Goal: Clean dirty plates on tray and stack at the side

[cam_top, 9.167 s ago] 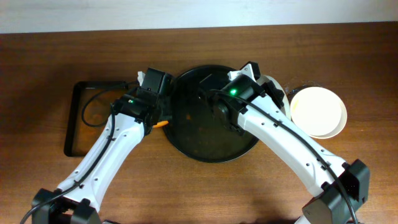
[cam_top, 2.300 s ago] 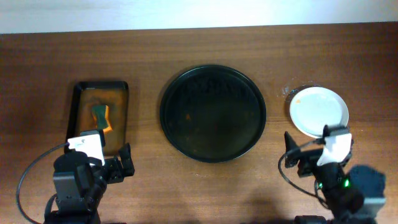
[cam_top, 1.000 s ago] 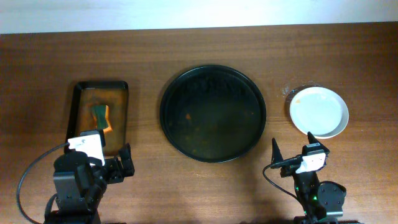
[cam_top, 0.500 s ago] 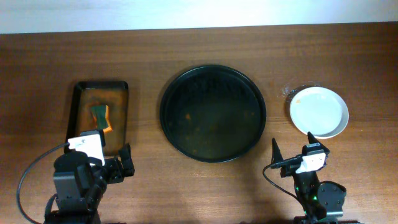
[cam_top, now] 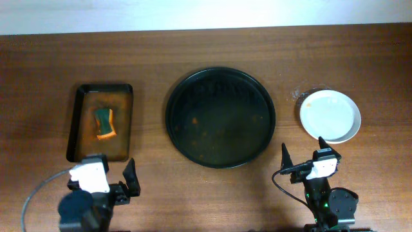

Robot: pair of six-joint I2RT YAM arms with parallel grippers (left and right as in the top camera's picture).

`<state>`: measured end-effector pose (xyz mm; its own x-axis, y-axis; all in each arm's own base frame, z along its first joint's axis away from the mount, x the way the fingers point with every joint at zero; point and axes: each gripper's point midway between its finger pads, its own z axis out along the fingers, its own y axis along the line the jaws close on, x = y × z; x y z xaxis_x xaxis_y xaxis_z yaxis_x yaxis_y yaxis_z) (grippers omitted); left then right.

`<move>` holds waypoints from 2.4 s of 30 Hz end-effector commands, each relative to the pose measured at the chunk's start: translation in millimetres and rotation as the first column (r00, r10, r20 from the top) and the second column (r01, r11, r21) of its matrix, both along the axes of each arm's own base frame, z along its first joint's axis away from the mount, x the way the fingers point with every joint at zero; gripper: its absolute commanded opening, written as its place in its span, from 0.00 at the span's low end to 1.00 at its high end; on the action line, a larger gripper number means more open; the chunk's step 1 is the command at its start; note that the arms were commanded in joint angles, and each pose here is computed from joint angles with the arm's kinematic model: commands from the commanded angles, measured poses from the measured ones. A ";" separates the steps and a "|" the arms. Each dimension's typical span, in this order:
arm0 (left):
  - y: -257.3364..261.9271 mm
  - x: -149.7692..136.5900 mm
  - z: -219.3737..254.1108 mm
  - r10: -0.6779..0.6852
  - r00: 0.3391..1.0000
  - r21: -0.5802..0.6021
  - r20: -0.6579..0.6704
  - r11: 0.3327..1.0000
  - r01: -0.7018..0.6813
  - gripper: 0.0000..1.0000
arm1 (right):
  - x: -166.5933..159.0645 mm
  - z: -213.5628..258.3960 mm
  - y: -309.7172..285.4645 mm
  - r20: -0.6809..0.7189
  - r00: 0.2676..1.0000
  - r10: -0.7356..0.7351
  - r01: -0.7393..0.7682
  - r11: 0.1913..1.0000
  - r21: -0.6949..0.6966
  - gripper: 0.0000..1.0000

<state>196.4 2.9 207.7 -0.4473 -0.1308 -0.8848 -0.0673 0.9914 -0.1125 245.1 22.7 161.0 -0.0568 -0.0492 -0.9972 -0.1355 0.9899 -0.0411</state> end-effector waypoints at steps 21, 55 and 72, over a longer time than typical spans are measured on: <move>-26.5 48.3 -48.8 -0.171 0.906 0.102 0.387 0.985 0.142 0.99 | -0.3 -2.0 0.7 -0.002 1.000 0.000 0.000 1.000 0.001 0.99; -26.5 48.3 -48.7 -0.171 0.906 0.102 0.387 0.985 0.142 0.99 | -0.3 -2.0 0.7 -0.002 1.000 0.000 0.000 1.000 0.001 0.99; -26.5 48.3 -48.8 -0.171 0.906 0.102 0.387 0.985 0.142 0.99 | -0.3 -2.0 0.7 -0.002 1.000 0.000 0.000 1.000 0.001 0.99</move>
